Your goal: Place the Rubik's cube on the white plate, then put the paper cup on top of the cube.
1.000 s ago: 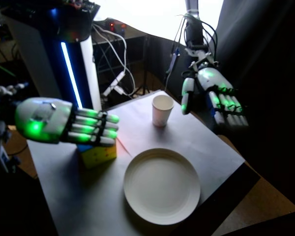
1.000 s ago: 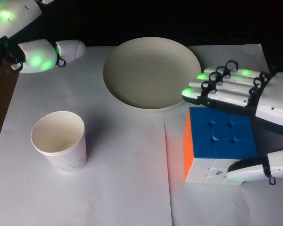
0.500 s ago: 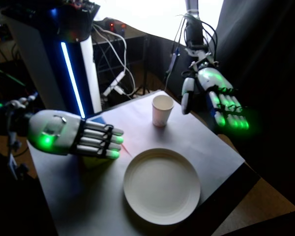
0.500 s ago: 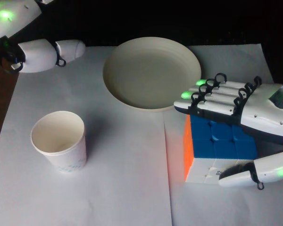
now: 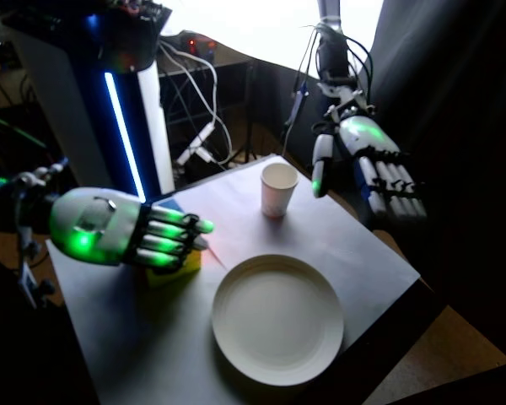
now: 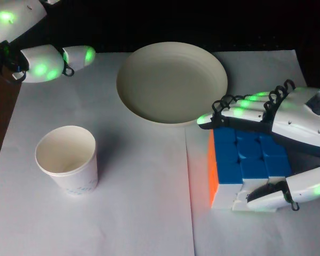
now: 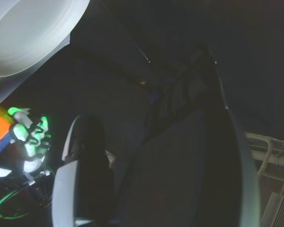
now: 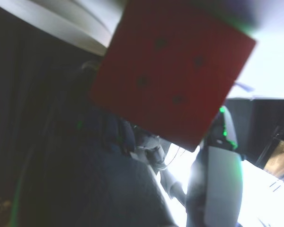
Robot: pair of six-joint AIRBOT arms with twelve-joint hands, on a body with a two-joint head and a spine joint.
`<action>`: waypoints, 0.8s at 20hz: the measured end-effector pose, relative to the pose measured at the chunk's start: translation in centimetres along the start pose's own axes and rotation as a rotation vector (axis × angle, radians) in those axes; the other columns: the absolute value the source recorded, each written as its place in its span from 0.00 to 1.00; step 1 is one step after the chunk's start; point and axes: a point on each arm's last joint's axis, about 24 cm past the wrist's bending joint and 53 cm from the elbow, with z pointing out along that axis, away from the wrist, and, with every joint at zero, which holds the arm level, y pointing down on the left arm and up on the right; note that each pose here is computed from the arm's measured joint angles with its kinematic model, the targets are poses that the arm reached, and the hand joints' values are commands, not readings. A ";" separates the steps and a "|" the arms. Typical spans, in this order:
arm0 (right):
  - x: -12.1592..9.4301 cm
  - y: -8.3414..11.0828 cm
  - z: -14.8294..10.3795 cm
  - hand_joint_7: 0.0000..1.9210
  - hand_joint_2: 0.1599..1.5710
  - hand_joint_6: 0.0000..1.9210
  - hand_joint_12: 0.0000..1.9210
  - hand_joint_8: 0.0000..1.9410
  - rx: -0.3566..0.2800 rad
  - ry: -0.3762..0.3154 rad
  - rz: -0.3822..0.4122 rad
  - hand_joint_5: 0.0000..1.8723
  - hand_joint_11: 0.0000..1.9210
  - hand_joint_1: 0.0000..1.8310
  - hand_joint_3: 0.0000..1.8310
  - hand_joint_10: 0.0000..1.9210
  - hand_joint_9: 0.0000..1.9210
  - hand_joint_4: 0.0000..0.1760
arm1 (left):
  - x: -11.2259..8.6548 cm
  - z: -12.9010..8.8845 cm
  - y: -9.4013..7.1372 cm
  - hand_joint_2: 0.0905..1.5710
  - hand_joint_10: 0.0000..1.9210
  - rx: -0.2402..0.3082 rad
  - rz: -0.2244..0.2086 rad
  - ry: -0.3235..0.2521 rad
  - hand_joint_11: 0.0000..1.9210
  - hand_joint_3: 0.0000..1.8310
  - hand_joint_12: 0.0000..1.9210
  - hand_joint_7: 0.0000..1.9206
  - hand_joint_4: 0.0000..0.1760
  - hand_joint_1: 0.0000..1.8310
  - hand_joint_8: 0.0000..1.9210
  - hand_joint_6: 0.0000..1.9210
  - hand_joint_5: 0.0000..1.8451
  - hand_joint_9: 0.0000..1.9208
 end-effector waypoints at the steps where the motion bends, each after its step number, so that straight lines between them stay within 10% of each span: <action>1: -0.1 0.1 0.0 0.28 0.73 0.76 1.00 0.98 -0.004 -0.003 0.000 0.34 0.47 0.60 0.01 1.00 0.39 0.00 | 0.0 0.0 0.0 0.82 0.00 0.000 0.000 0.000 0.00 0.00 0.00 0.00 0.74 0.19 0.00 0.00 0.00 0.00; 4: -0.3 0.3 0.0 0.41 0.76 0.74 1.00 1.00 -0.014 -0.012 0.005 0.39 0.58 0.60 0.01 1.00 0.52 0.00 | 0.1 0.0 0.1 0.83 0.00 -0.002 0.000 0.002 0.00 0.00 0.00 0.00 0.50 0.22 0.00 0.00 0.00 0.00; 5: -0.4 0.4 0.1 0.41 0.76 0.74 1.00 1.00 -0.015 -0.014 0.005 0.39 0.59 0.60 0.01 1.00 0.53 0.00 | 0.1 -0.1 0.1 0.83 0.00 -0.002 0.000 0.003 0.00 0.00 0.01 0.00 0.61 0.20 0.00 0.00 0.00 0.00; 7: -0.5 0.5 0.2 0.40 0.59 0.81 1.00 0.88 -0.016 -0.016 0.004 0.33 0.54 0.63 0.34 1.00 0.47 0.00 | 0.3 -0.1 0.2 0.81 0.00 -0.005 -0.001 0.006 0.01 0.00 0.01 0.00 0.81 0.19 0.00 0.00 0.00 0.00; 9: -0.9 0.8 0.3 0.41 0.58 0.80 1.00 0.88 -0.023 -0.024 0.002 0.33 0.55 0.64 0.36 1.00 0.49 0.00 | 0.4 -0.2 0.2 0.83 0.00 -0.007 -0.002 0.011 0.00 0.00 0.07 0.00 0.62 0.20 0.00 0.00 0.00 0.00; 11: -1.2 1.1 0.4 0.44 0.54 0.79 1.00 0.84 -0.035 -0.027 -0.013 0.35 0.56 0.65 0.38 1.00 0.50 0.00 | 0.4 -0.2 0.2 0.82 0.00 -0.006 -0.002 0.007 0.00 0.00 0.07 0.00 0.78 0.20 0.00 0.00 0.00 0.00; 14: -2.4 1.9 0.0 0.42 0.57 0.82 1.00 0.86 -0.055 -0.047 -0.045 0.33 0.53 0.64 0.36 1.00 0.49 0.00 | 0.4 -0.2 0.2 0.83 0.00 -0.007 -0.004 0.007 0.00 0.00 0.08 0.00 0.58 0.20 0.00 0.00 0.00 0.00; 16: -3.7 2.4 -0.1 0.41 0.61 0.78 1.00 0.84 -0.066 -0.073 -0.079 0.33 0.46 0.64 0.30 1.00 0.42 0.00 | 0.4 -0.2 0.3 0.82 0.00 -0.007 -0.004 0.007 0.00 0.00 0.11 0.00 0.61 0.19 0.00 0.00 0.00 0.00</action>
